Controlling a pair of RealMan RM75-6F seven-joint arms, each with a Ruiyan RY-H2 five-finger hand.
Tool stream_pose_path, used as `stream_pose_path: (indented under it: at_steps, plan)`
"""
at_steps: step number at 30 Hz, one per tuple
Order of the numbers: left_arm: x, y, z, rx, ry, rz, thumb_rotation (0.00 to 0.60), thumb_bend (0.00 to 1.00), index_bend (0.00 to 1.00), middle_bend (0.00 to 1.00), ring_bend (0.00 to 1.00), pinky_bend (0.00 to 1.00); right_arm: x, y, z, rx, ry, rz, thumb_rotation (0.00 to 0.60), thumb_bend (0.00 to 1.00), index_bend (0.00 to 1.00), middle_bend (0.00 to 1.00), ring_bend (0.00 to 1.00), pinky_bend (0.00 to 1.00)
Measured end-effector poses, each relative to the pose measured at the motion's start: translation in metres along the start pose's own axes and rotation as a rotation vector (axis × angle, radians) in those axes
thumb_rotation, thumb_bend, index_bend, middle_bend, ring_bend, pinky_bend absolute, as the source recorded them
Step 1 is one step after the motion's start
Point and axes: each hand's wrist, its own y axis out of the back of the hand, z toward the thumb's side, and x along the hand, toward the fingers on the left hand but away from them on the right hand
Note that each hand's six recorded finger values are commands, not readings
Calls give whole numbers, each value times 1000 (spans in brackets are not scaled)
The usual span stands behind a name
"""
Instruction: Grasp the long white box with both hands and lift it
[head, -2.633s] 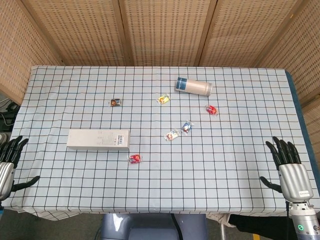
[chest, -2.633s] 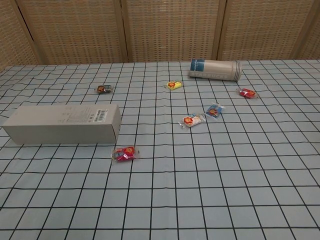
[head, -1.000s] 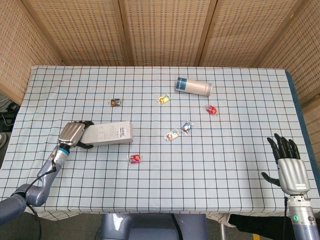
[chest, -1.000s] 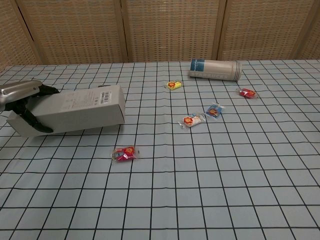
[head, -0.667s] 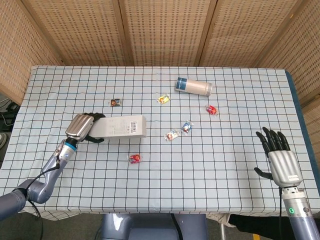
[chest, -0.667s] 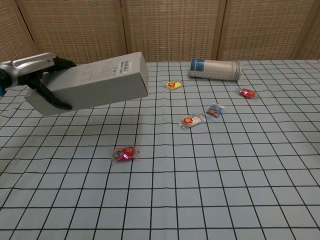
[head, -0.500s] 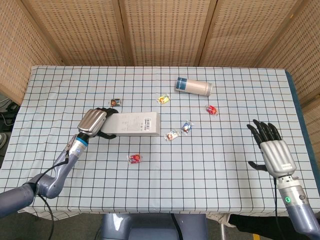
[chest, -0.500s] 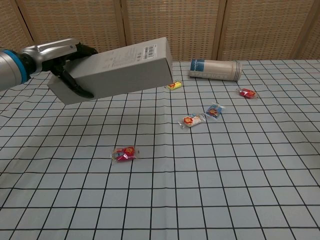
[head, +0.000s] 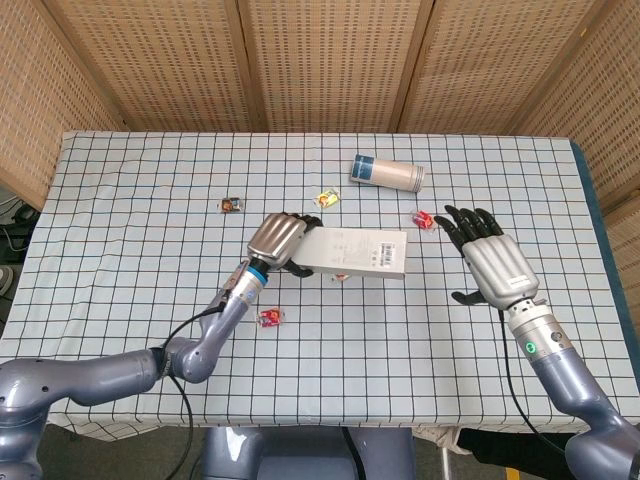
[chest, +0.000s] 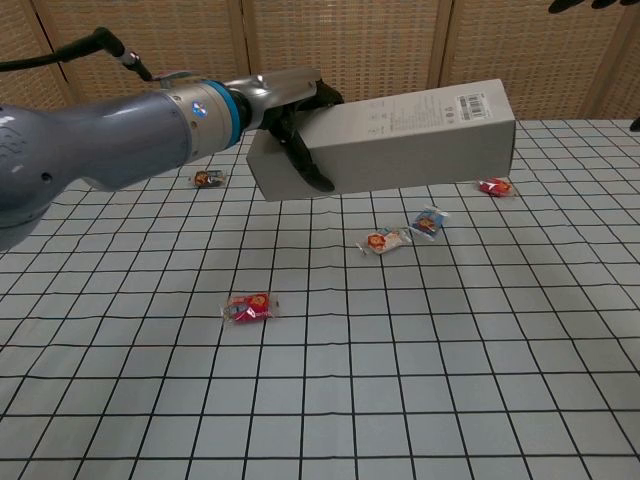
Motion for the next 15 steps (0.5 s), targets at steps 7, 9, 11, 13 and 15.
stream_pose_path:
  at_steps: [7,9,11,13,15]
  plan:
    - [14,-7,35,5,16,-7,600,41,672,524,484,536,-12,-8,14,19,-31,70,600,0,0,0,0,0]
    - [16,-8,41,6,22,-6,600,42,672,524,484,536,-16,-12,19,24,-40,88,600,0,0,0,0,0]
    - [17,-7,45,11,24,-1,600,44,673,524,484,536,-21,-15,24,25,-43,103,600,0,0,0,0,0]
    - [17,-8,47,10,26,0,600,50,672,524,484,536,-25,-19,28,23,-47,114,600,0,0,0,0,0]
    - [16,-9,49,4,27,-3,600,55,673,524,484,536,-29,-24,30,19,-59,128,600,0,0,0,0,0]
